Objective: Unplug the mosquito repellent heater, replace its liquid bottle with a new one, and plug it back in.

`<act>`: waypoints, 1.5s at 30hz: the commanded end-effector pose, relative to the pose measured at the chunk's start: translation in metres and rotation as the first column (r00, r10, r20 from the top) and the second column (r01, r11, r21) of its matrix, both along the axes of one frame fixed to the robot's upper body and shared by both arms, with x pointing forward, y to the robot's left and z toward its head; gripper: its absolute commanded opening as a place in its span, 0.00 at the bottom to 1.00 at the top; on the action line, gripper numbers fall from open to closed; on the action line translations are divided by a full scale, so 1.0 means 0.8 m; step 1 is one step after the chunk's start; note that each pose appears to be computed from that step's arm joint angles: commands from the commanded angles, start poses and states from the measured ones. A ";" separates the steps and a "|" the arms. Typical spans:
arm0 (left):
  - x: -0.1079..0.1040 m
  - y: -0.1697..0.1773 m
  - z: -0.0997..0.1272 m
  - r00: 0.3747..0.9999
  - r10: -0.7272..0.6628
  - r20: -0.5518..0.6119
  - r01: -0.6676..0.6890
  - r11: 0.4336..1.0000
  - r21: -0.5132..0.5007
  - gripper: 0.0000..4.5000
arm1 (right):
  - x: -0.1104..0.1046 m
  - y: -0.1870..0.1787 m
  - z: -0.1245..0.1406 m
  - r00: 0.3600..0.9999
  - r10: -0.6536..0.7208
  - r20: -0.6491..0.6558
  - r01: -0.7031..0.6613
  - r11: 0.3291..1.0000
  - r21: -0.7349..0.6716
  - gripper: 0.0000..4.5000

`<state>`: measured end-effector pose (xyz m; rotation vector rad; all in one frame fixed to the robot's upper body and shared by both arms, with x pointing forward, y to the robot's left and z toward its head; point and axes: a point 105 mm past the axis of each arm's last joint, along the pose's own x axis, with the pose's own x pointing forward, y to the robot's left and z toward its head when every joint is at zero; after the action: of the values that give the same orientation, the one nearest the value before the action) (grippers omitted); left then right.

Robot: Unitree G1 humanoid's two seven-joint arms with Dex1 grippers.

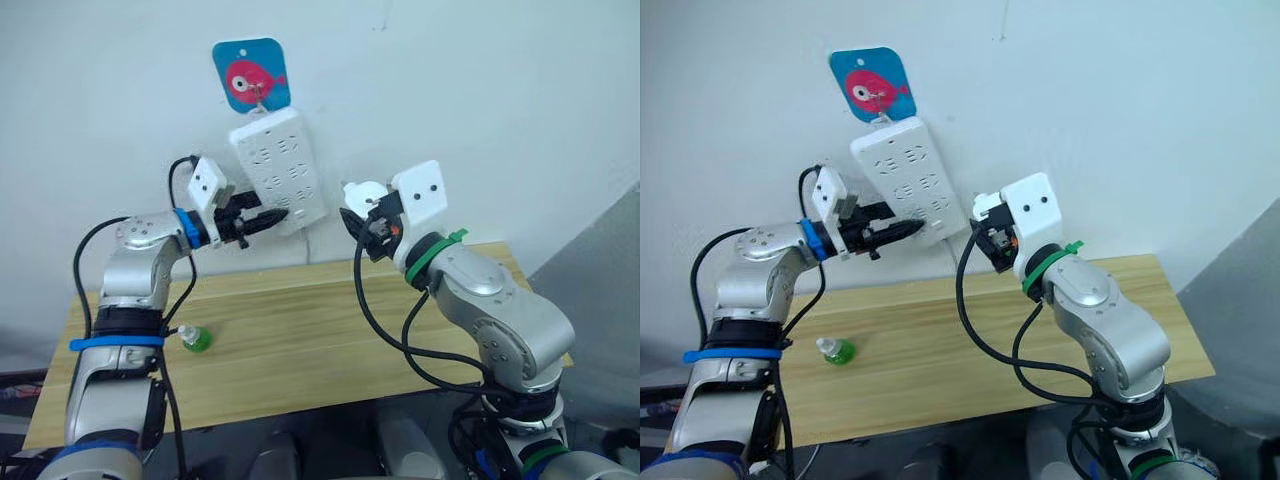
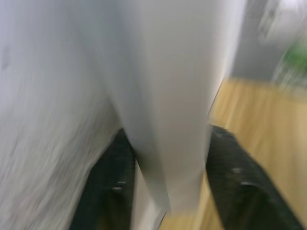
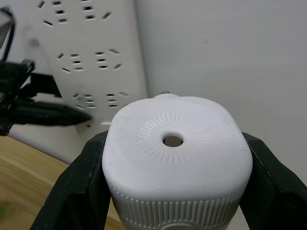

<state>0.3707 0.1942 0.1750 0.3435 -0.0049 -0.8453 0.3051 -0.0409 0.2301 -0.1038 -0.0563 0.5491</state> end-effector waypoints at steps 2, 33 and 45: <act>-0.022 0.035 0.032 0.985 0.058 0.165 -0.077 0.991 0.110 0.87 | -0.006 -0.003 0.021 0.997 0.008 0.072 -0.011 0.999 0.043 0.67; -0.066 -0.184 0.097 0.880 -0.323 0.349 0.421 0.871 -0.254 1.00 | -0.027 -0.042 0.090 0.960 0.271 -0.077 -0.024 0.352 0.936 0.67; -0.071 -0.188 0.112 0.872 -0.336 0.357 0.446 0.846 -0.293 1.00 | -0.024 -0.050 0.077 0.950 0.279 -0.142 0.045 0.329 0.943 0.67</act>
<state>0.3235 0.0476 0.2528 0.0918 -0.4755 -1.1458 0.2922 -0.0822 0.2847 1.1678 -0.0812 0.5616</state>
